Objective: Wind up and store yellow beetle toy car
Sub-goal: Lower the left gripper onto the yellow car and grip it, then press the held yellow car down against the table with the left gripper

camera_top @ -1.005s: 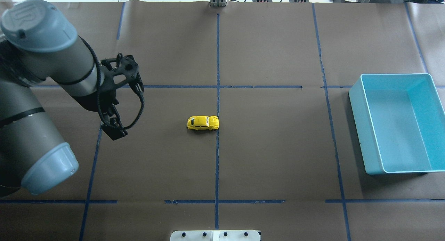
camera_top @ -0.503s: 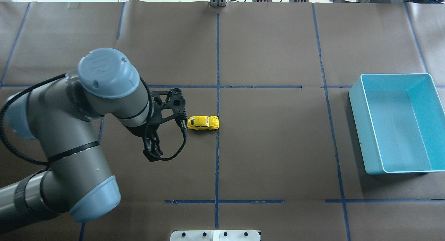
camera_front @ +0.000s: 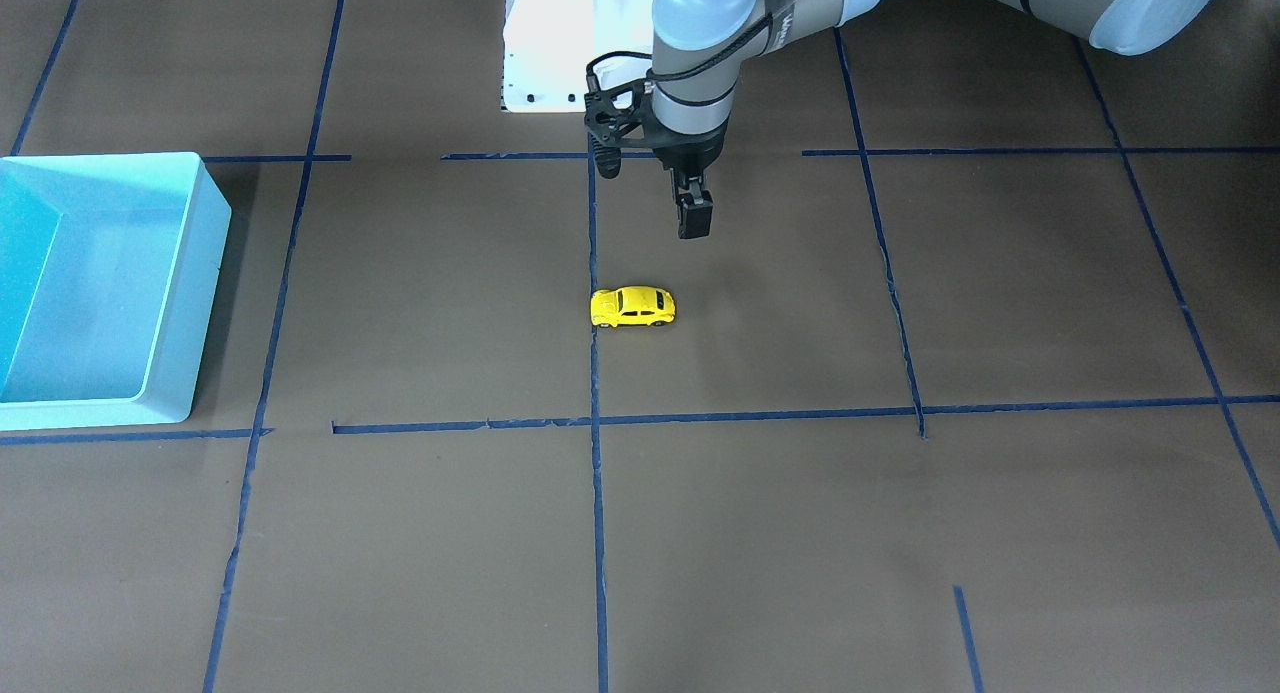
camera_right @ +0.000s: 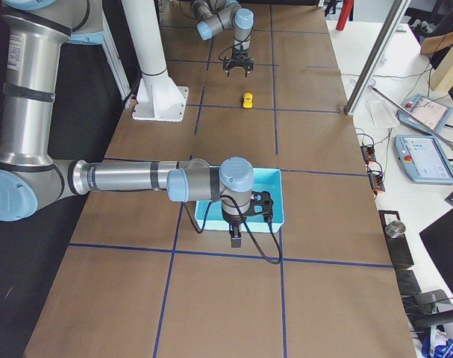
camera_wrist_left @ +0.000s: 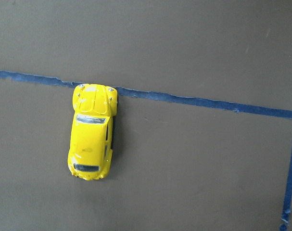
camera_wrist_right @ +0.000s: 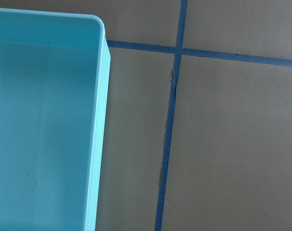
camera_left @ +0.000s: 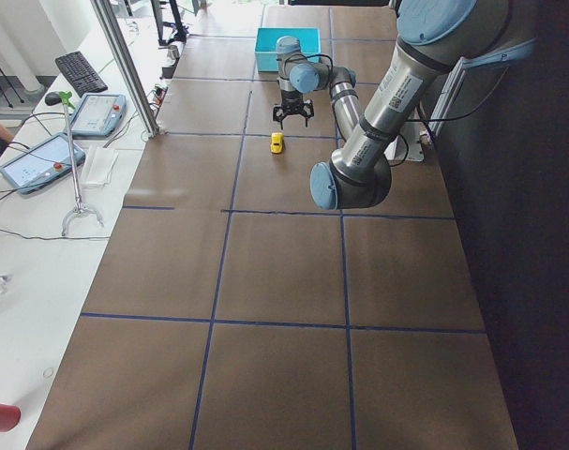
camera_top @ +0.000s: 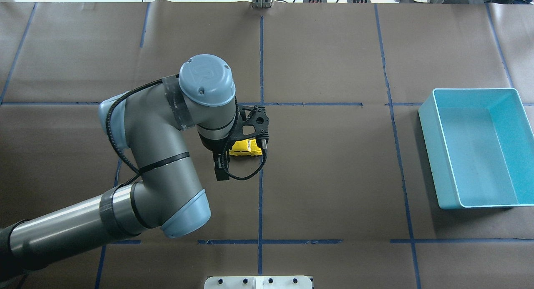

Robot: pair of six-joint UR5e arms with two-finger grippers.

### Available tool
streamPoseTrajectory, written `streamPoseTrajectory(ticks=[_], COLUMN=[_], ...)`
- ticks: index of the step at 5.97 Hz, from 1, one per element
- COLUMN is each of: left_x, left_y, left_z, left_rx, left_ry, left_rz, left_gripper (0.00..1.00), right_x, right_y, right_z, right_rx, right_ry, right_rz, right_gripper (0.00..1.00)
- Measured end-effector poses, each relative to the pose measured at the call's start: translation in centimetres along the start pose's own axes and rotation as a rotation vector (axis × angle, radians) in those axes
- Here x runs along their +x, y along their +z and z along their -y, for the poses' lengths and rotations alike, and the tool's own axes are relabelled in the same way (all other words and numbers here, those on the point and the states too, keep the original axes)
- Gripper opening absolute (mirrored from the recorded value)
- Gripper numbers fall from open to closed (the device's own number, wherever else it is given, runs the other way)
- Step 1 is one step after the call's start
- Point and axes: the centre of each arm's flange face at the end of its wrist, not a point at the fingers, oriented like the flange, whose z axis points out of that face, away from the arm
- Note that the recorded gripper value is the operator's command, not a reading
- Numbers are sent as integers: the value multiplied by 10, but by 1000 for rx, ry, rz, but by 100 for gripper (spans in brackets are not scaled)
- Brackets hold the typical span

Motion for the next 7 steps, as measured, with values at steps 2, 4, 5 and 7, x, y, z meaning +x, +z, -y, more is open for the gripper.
streamPoseTrajectory(ticks=[2,4,5,7], left_x=[-20,-28,-32,-37], left_y=[29,48,54,59], left_z=[25,28,29,31], left_rx=[4,1,6,14], left_ry=[9,9,10,14], left_rz=[3,6,20,48], left_gripper=[97,97,97,97], right_x=[0,1,1,0], right_y=[0,1,1,1], right_z=[0,0,0,0], right_rx=[-1,-2,-2,0], right_ry=[1,2,1,0], right_rz=[0,0,0,1], right_gripper=[100,100,100,100])
